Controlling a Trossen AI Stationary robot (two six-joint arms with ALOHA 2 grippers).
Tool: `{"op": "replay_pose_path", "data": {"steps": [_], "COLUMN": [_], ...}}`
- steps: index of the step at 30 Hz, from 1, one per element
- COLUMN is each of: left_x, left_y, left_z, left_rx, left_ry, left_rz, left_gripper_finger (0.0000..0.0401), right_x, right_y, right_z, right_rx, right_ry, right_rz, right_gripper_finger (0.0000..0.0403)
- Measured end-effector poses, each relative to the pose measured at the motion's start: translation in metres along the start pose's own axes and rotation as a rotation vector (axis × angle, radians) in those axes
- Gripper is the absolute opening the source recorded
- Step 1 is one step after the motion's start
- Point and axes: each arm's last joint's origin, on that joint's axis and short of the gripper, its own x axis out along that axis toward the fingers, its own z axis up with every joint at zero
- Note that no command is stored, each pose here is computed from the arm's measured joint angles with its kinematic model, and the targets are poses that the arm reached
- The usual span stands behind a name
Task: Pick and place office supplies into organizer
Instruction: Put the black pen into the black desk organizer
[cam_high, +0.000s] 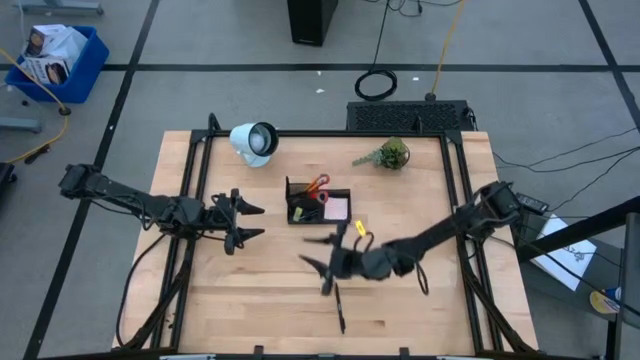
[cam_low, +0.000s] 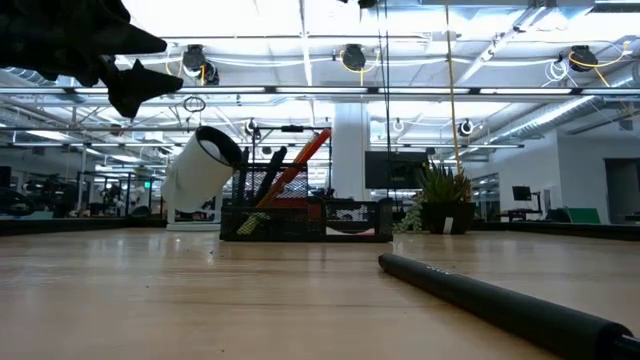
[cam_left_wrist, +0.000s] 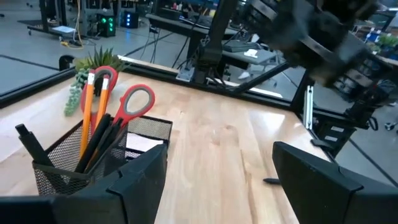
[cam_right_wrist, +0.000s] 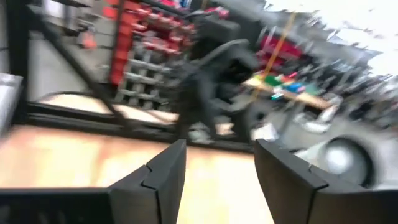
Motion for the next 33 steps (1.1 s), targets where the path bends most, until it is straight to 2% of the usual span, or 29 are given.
{"op": "replay_pose_path", "data": {"steps": [5, 8, 10, 12, 14, 17, 20, 22, 26, 31, 33], "left_x": [0.000, -0.002, -0.007, -0.012, -0.014, -0.019, -0.024, -0.026, -0.030, -0.032, -0.032], "left_y": [0.001, -0.002, -0.007, -0.009, -0.008, -0.004, -0.004, -0.004, -0.001, 0.004, 0.006], "left_z": [0.000, 0.005, 0.014, 0.017, 0.014, 0.004, 0.008, 0.009, 0.010, 0.012, 0.010], "left_rx": [0.026, 0.000, 0.034, 0.071, 0.088, 0.118, 0.131, 0.177, 0.266, 0.250, 0.252], "left_ry": [0.004, -0.033, -0.108, -0.132, -0.095, 0.002, -0.028, -0.049, -0.072, -0.084, -0.057], "left_rz": [0.013, -0.069, -0.176, -0.224, -0.217, -0.188, -0.199, -0.215, -0.174, -0.103, -0.091], "left_gripper_finger": [0.0294, 0.0294, 0.0294, 0.0294, 0.0294, 0.0294, 0.0294, 0.0294, 0.0294, 0.0294, 0.0294], "right_x": [-0.020, -0.028, -0.032, -0.036, -0.040, -0.044, -0.049, -0.052, -0.057, -0.059, -0.062], "right_y": [0.025, 0.034, 0.037, 0.040, 0.042, 0.046, 0.050, 0.052, 0.049, 0.051, 0.057], "right_z": [-0.002, -0.002, -0.001, -0.005, -0.010, -0.018, -0.028, -0.035, -0.045, -0.047, -0.045], "right_rx": [0.082, 0.121, 0.130, 0.154, 0.261, 0.429, 0.496, 0.594, 0.752, 0.893, 0.913], "right_ry": [0.060, 0.070, 0.065, 0.075, 0.095, 0.127, 0.153, 0.160, 0.169, 0.233, 0.282], "right_rz": [0.090, 0.097, 0.112, 0.123, 0.134, 0.256, 0.400, 0.458, 0.457, 0.438, 0.382], "right_gripper_finger": [0.0171, 0.0169, 0.0169, 0.0169, 0.0169, 0.0170, 0.0170, 0.0170, 0.0171, 0.0167, 0.0166]}}
